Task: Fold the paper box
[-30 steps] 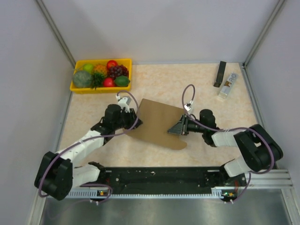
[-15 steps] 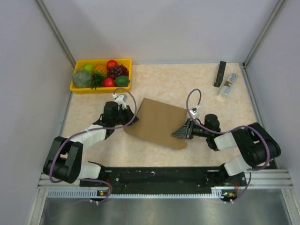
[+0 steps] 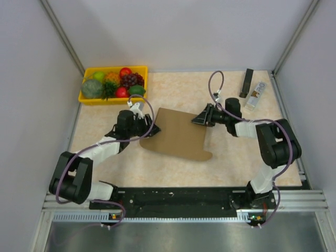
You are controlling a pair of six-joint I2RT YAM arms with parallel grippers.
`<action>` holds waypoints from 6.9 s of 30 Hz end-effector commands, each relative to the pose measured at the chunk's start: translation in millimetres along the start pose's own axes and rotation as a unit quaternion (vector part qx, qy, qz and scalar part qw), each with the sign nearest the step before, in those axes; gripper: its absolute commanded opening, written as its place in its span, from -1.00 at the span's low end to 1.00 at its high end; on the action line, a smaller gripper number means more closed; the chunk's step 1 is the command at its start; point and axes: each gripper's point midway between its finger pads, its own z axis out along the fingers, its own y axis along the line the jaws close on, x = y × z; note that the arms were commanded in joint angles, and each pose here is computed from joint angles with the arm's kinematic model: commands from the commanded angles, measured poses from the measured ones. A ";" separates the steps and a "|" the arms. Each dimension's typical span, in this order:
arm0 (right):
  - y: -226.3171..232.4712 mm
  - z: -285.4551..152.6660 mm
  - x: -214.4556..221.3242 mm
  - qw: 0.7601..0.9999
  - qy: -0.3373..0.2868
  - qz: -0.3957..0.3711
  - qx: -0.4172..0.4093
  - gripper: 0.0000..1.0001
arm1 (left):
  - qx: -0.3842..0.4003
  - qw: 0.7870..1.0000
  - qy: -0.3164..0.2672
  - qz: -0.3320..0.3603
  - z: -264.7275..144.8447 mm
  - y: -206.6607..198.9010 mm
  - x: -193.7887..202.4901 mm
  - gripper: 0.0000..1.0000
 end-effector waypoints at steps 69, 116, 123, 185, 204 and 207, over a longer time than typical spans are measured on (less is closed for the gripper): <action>56.4 -83.6 51.9 0.953 0.097 -0.185 0.221 0.69 | 0.034 0.997 -0.015 -0.064 -50.2 -12.2 10.7 0.45; 70.7 17.6 148.9 0.411 0.066 -0.836 0.358 0.00 | -0.155 0.971 -0.168 -0.075 -173.8 6.1 -17.9 0.71; 72.6 20.0 133.1 0.422 0.060 -0.830 0.361 -0.48 | -0.150 0.972 -0.166 -0.071 -171.5 4.5 -19.0 0.71; 192.2 -7.8 17.5 0.736 0.299 -0.597 0.112 -1.00 | 0.124 0.816 -0.216 0.522 -152.3 -119.3 -106.9 0.39; 205.9 -11.2 14.2 0.746 0.291 -0.591 0.101 -1.00 | 0.142 0.836 -0.174 0.501 -133.2 -115.3 -101.4 -0.42; 205.5 -8.4 12.1 0.754 0.290 -0.582 0.096 -1.00 | 0.140 0.839 -0.163 0.499 -127.9 -111.2 -95.6 -0.61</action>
